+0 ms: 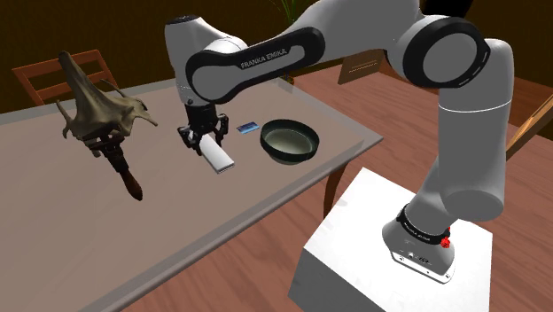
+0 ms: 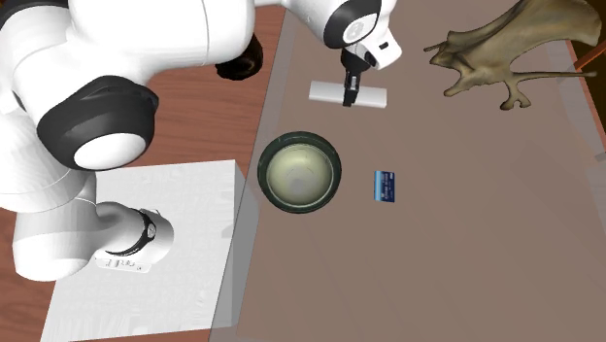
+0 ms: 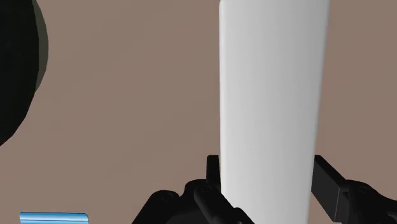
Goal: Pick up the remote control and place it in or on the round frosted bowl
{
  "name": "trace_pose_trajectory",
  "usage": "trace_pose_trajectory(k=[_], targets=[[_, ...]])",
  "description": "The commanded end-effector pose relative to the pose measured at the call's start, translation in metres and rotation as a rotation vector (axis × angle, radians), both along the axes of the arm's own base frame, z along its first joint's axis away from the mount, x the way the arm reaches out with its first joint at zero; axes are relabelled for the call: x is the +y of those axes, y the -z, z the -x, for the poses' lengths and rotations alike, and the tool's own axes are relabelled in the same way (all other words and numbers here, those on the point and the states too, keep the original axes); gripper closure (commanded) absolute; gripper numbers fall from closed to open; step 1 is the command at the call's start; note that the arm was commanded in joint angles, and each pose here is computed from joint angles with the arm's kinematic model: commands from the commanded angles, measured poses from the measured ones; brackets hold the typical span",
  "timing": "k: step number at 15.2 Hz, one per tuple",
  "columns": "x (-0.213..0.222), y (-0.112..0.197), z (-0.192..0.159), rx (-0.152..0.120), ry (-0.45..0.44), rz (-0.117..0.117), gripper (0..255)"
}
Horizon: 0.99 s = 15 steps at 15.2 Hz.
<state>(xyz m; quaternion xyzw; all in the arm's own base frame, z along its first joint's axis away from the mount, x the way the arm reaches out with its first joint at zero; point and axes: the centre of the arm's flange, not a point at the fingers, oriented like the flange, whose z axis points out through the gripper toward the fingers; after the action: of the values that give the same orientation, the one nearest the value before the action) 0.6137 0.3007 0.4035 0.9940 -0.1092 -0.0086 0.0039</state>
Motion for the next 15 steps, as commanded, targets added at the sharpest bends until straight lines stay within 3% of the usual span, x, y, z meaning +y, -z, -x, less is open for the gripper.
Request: trace_pose_trajectory(k=[1, 15], targets=[[-0.001, -0.011, 0.0, 0.0, 0.0, 0.0, 255], [-0.001, -0.085, 0.0, 0.0, 0.0, 0.0, 255]])
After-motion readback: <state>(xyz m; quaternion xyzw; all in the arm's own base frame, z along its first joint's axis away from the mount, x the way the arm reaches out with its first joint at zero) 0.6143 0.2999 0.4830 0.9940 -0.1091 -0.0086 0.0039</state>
